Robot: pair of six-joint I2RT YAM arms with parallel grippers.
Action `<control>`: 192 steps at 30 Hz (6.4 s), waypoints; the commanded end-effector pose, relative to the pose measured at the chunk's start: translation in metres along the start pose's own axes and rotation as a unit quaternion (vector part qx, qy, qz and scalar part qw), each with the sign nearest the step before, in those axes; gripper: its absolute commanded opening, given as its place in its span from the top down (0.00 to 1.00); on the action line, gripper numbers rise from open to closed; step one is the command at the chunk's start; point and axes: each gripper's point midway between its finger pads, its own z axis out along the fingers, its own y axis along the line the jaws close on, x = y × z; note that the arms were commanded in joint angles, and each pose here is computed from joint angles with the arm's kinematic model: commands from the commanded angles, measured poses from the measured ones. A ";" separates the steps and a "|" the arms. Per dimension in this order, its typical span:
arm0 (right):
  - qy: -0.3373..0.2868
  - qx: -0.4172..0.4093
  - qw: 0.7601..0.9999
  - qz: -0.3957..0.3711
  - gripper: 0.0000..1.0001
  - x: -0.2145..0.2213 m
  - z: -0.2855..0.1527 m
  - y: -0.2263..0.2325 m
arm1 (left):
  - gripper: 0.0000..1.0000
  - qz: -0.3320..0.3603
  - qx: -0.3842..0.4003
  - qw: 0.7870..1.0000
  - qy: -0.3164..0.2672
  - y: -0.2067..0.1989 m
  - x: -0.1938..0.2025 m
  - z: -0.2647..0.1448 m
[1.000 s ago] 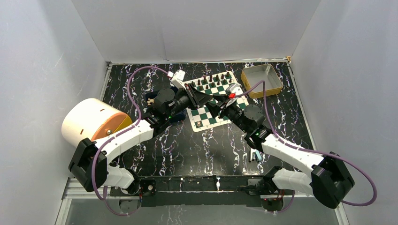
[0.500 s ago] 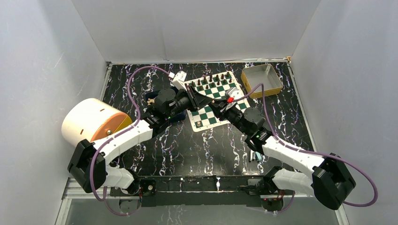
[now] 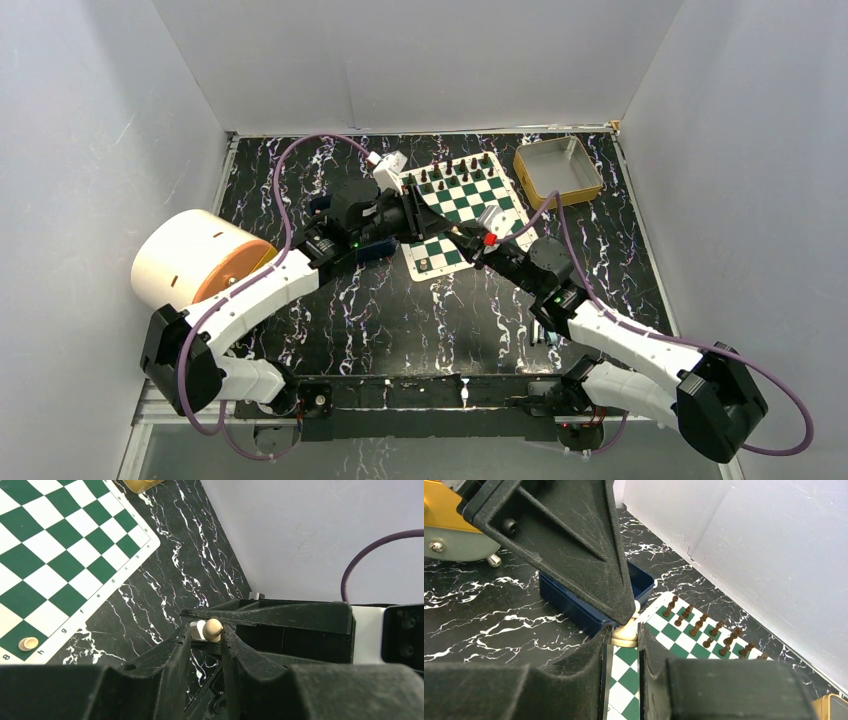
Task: Set up the chess pieces on the board
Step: Place the chess piece on the chessboard, then pick up the chess piece from the storage box.
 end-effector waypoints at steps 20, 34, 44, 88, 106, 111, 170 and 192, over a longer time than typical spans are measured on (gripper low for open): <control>-0.025 -0.042 0.998 -0.036 0.93 -0.014 -0.005 0.012 | 0.85 -0.014 -0.009 0.996 0.086 -0.014 0.008 -0.011; 0.026 -0.030 0.999 -0.004 0.32 0.005 -0.025 0.014 | 0.98 0.050 -0.065 0.992 0.093 0.019 0.004 -0.006; 0.030 0.022 0.996 0.084 0.01 -0.029 -0.058 0.004 | 1.00 0.235 -0.206 0.950 0.007 0.101 -0.029 0.002; -0.009 0.097 0.992 0.082 0.01 -0.056 -0.095 -0.018 | 0.93 0.226 -0.321 0.911 0.126 0.227 0.072 0.066; -0.001 0.093 0.992 0.085 0.01 -0.051 -0.095 -0.016 | 0.80 0.223 -0.309 0.917 0.122 0.211 0.061 0.065; 0.001 0.092 0.992 0.085 0.01 -0.049 -0.094 -0.015 | 0.72 0.219 -0.307 0.918 0.121 0.202 0.054 0.063; 0.007 0.067 0.993 0.099 0.01 -0.054 -0.080 -0.010 | 0.68 -0.030 -0.551 0.834 0.012 0.347 -0.007 -0.013; 0.004 0.058 0.993 0.100 0.01 -0.056 -0.076 -0.008 | 0.61 0.159 -0.537 0.821 0.110 0.323 -0.057 -0.056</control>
